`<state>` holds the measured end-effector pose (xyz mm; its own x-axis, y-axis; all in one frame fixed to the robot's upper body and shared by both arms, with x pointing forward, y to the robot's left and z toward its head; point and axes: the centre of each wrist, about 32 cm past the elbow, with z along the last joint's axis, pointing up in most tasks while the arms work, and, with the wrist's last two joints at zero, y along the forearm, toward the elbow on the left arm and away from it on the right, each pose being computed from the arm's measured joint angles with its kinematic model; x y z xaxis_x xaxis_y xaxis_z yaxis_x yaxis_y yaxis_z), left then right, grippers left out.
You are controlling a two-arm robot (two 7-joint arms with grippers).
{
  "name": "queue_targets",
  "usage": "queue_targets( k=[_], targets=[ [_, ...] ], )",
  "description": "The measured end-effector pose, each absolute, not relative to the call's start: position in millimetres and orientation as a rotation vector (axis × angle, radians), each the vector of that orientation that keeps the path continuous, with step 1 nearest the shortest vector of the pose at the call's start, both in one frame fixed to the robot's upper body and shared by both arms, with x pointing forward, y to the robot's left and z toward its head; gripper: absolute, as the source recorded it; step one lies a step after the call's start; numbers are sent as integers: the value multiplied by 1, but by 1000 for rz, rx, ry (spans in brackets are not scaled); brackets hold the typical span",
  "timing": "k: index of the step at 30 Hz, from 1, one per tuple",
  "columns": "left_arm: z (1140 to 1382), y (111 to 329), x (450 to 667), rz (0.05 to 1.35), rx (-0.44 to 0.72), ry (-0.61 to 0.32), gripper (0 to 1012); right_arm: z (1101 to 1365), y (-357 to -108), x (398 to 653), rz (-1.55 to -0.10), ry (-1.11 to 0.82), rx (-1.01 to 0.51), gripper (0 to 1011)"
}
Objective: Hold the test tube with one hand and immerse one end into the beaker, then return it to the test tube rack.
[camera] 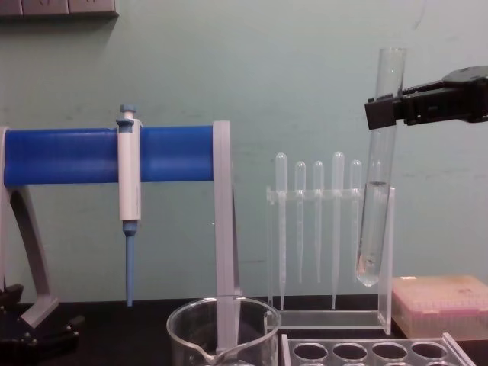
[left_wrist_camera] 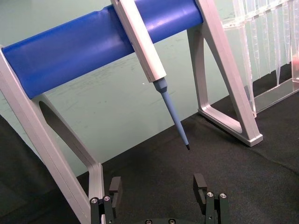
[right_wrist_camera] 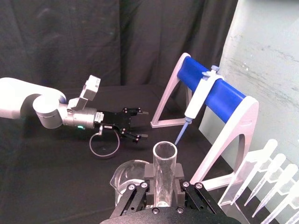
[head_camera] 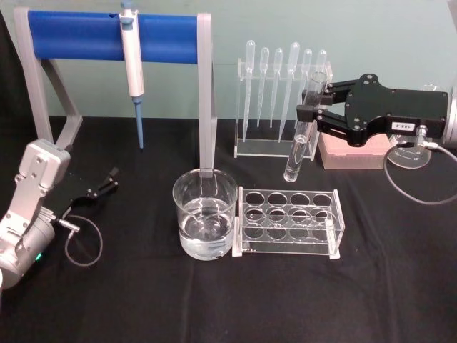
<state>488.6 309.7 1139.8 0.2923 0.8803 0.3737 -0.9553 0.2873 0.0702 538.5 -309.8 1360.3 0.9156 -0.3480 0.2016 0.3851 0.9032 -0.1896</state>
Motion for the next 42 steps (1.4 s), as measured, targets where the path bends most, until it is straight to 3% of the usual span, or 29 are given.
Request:
queue_targets(
  k=[42],
  targets=[
    [1140,310,489,1248,304,-285,1000,1360,-310,539,-381,-165,-229,242]
  ],
)
